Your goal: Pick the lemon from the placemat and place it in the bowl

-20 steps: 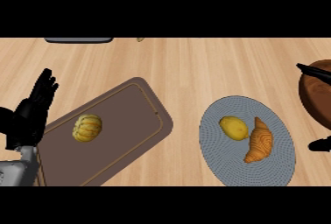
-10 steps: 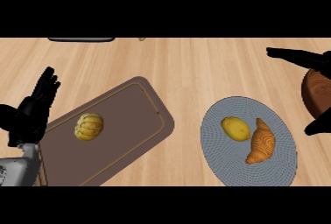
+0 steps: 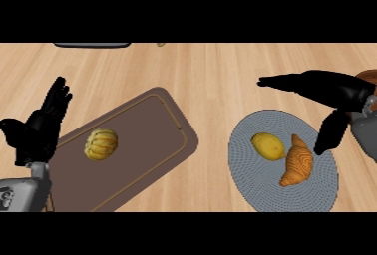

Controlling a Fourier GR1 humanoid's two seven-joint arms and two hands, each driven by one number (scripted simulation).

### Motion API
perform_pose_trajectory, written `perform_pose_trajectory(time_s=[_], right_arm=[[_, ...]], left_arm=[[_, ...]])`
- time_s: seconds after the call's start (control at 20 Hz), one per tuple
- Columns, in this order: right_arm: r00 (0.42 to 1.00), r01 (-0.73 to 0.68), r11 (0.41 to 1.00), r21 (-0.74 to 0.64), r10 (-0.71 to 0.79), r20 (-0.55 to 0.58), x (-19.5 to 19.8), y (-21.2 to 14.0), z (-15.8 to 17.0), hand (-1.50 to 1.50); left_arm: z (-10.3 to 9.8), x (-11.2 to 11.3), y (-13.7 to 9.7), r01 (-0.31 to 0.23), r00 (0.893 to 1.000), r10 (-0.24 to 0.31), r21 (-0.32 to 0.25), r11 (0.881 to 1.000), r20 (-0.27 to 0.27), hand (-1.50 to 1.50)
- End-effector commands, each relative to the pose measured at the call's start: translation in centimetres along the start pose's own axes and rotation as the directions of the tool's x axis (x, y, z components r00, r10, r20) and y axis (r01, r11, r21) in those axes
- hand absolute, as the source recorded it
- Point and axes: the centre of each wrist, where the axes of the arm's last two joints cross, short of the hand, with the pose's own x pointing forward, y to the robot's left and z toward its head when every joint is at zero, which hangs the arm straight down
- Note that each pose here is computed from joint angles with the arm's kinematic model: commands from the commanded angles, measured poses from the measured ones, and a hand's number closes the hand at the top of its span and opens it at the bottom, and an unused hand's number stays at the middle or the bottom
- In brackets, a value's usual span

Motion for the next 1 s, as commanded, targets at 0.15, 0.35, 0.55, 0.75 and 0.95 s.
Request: perform_pose_trajectory(time_s=[0.15,0.35,0.55,0.75,0.95], right_arm=[[0.993,-0.072,0.979,0.193,0.088,-0.074,0.7,2.0,-2.7,-1.50],[0.986,-0.116,0.968,0.222,0.139,-0.092,-1.2,3.8,-1.9,-1.50],[0.979,-0.191,0.977,0.100,0.197,-0.057,0.6,3.4,-3.0,-1.50],[0.970,-0.237,0.971,0.036,0.238,-0.048,-0.5,5.2,-2.8,-1.50],[0.977,-0.200,0.977,0.077,0.205,-0.064,0.9,7.4,-3.7,-1.50]], left_arm=[[0.1,-1.1,0.6,0.004,1.000,-0.004,0.008,1.000,0.003,0.00],[0.8,-0.4,-0.4,0.025,1.000,-0.026,0.010,1.000,0.013,0.00],[-1.2,1.4,0.9,0.011,1.000,-0.011,0.017,1.000,-0.002,0.00],[-0.2,0.7,0.8,0.003,1.000,-0.003,0.025,1.000,-0.005,0.00],[0.8,-1.5,0.6,-0.005,1.000,0.005,0.011,1.000,0.005,0.00]])
